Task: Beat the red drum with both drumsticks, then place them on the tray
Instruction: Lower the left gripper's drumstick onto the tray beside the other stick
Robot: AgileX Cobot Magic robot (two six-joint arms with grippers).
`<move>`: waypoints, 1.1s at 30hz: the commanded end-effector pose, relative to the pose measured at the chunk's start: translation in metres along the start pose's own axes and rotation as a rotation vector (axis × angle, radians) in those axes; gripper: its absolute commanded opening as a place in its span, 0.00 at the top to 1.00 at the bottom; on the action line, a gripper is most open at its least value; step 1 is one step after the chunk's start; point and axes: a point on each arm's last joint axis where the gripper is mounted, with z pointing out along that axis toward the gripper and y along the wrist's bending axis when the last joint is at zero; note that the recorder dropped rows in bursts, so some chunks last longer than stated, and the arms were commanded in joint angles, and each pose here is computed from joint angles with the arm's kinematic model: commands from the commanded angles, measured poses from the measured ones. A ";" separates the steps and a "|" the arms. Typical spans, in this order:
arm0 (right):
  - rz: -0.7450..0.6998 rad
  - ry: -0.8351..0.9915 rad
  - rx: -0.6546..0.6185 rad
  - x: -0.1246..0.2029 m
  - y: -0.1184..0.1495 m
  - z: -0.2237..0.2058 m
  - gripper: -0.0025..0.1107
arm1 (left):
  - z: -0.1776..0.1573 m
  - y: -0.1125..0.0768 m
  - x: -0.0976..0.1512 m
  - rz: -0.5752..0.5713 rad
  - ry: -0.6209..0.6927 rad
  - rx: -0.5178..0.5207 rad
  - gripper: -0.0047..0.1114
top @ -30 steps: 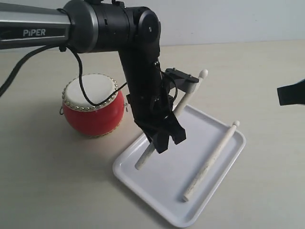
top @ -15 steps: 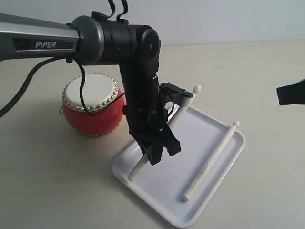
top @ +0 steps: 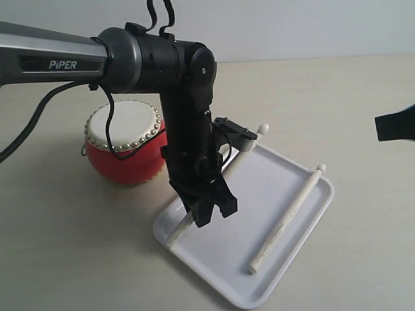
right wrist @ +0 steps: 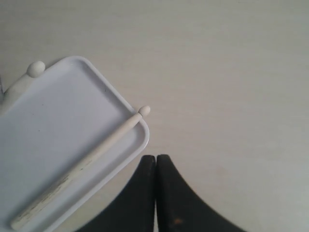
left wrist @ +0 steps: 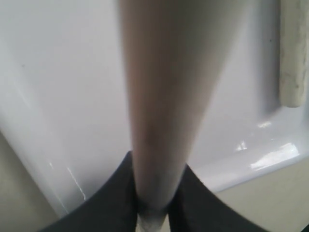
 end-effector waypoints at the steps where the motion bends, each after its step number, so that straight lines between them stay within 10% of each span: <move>1: 0.001 -0.004 -0.008 -0.001 0.001 0.000 0.98 | 0.006 0.001 0.000 0.001 0.018 -0.003 0.96; 33: -0.004 -0.002 -0.011 0.000 0.001 0.000 0.98 | 0.014 0.004 -0.018 -0.014 -0.010 0.030 0.96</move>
